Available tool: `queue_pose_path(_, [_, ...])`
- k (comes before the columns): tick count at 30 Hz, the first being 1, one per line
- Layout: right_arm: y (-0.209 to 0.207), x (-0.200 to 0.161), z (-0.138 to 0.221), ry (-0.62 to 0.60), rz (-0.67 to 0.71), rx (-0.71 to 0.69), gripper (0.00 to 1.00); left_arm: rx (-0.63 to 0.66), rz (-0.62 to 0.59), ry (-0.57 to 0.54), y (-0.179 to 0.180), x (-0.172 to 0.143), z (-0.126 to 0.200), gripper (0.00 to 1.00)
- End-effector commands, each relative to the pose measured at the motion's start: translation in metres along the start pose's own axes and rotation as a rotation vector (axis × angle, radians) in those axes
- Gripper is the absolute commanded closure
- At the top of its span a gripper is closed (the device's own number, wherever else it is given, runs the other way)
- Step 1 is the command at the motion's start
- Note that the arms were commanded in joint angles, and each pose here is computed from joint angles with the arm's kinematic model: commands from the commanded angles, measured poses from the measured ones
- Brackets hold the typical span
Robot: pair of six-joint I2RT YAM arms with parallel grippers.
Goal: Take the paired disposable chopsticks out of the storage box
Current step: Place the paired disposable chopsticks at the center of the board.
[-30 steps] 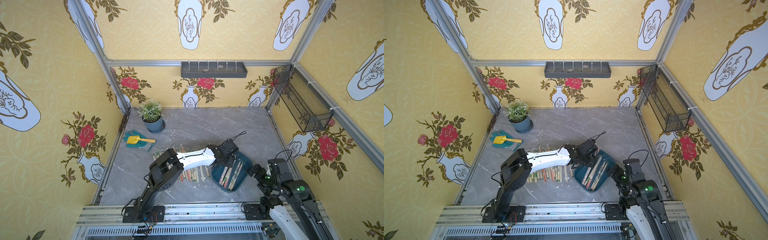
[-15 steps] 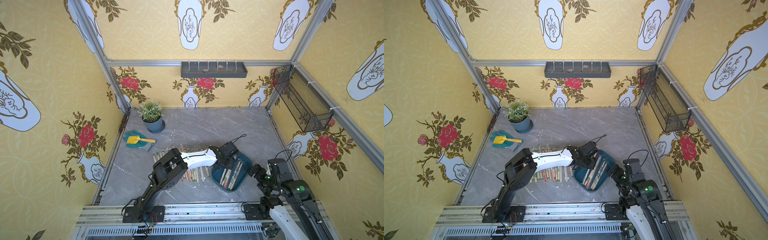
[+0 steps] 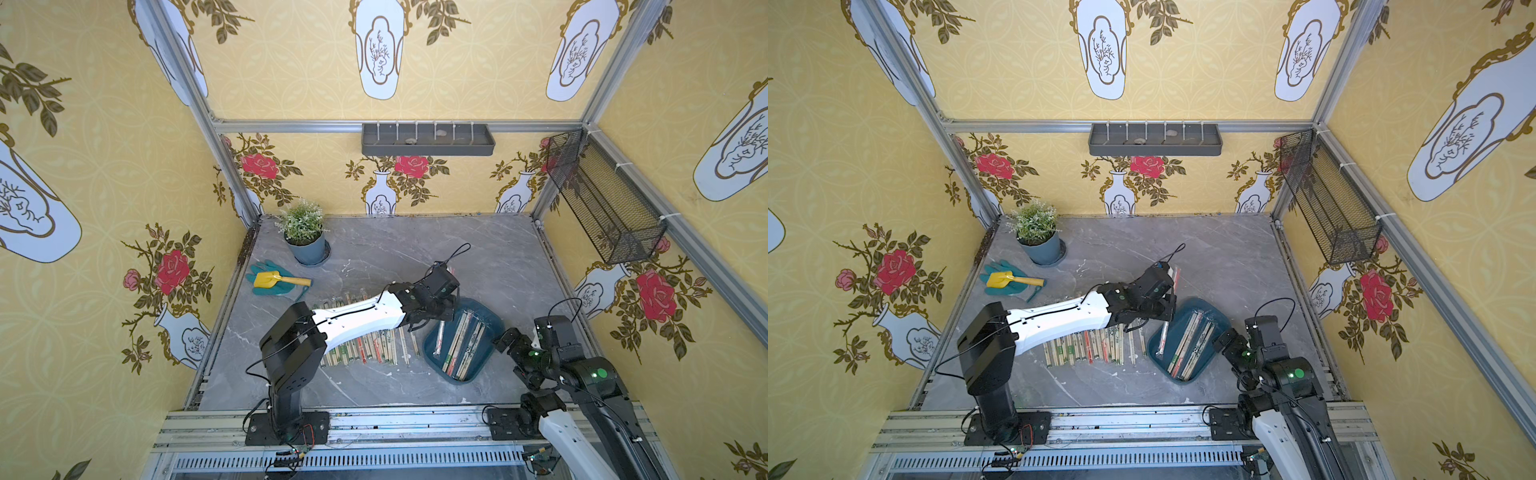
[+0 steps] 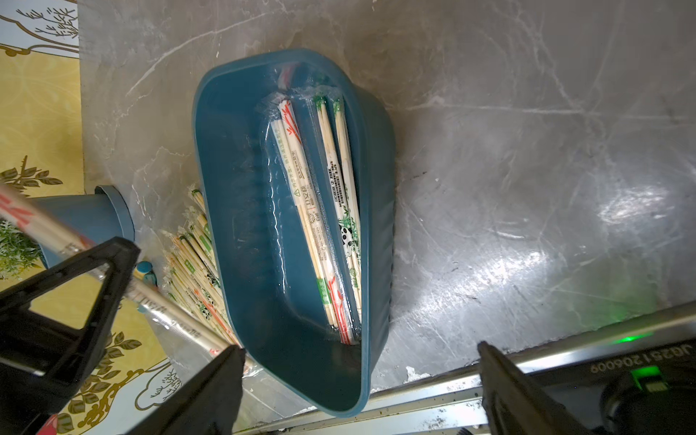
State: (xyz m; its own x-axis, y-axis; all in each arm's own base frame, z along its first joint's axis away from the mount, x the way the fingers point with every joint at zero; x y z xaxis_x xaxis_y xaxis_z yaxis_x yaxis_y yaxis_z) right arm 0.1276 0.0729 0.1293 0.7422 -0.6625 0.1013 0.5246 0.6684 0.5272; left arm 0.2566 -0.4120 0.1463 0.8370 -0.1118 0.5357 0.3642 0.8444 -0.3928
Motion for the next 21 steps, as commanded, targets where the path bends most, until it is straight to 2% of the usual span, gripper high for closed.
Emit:
queue_pose_path(1, [0.008, 0.004, 0.000, -0.009, 0.023, 0.026, 0.03, 0.105, 0.138, -0.047, 0.035, 0.002, 0.005, 1.00])
queue_pose_path(5, [0.010, 0.004, -0.001, -0.004, 0.030, 0.029, 0.03, 0.180, 0.254, -0.049, 0.069, -0.004, 0.009, 1.00])
queue_pose_path(10, [0.011, 0.004, -0.002, -0.002, 0.034, 0.031, 0.03, 0.234, 0.333, -0.029, 0.097, -0.014, 0.003, 1.00])
queue_pose_path(21, [0.008, 0.004, -0.002, -0.003, 0.032, 0.022, 0.02, 0.302, 0.365, 0.030, 0.130, -0.034, -0.021, 0.98])
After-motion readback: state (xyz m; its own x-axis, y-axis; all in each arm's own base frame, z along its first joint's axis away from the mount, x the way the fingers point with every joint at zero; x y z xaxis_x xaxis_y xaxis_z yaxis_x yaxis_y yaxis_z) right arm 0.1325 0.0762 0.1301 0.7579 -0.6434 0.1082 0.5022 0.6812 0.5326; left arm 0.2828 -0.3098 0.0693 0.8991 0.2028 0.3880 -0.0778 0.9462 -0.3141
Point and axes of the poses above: each gripper's point midway between its finger pads, its own z axis back along the fingers, its own y axis along the line the jaws close on, x = y × z, the point moved 1 cm from there along z, back along the fingers, and after that the axes turned 1 degree about -z, right-handed, at the moved point
